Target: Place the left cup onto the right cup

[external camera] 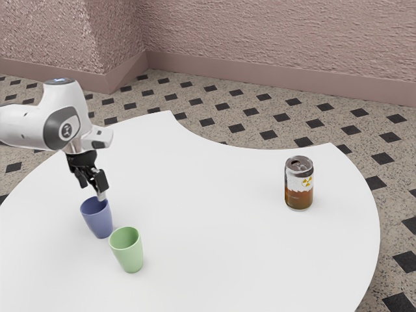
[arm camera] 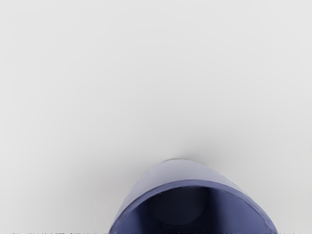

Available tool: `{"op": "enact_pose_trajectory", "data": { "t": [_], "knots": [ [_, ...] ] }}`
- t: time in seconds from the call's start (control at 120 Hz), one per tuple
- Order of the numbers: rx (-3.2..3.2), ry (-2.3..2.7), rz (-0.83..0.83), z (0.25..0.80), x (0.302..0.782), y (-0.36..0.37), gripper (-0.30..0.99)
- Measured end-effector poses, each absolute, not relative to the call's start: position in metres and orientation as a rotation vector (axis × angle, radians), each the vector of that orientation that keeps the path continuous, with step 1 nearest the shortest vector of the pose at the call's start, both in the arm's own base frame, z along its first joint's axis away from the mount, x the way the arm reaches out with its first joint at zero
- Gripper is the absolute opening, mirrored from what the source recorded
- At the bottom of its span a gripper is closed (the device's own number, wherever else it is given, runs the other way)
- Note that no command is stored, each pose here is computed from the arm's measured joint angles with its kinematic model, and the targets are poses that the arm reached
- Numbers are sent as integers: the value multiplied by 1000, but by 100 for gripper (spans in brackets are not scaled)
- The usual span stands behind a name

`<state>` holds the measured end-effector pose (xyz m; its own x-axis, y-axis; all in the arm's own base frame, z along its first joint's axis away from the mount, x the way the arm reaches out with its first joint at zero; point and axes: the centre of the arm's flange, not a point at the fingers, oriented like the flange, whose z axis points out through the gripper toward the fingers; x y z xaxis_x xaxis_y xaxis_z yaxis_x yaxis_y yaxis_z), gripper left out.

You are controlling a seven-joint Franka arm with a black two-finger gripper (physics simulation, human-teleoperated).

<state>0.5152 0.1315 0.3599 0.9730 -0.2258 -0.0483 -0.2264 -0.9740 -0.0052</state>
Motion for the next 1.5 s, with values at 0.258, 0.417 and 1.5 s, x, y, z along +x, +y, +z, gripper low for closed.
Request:
{"op": "enact_pose_trajectory", "data": {
  "t": [0.258, 0.417, 1.5],
  "knots": [
    [-3116, 360, 92, 355, 503, 130, 67],
    [-3117, 361, 101, 353, 502, 130, 67],
    [-3132, 277, 131, 329, 501, 162, 67]
  ]
}}
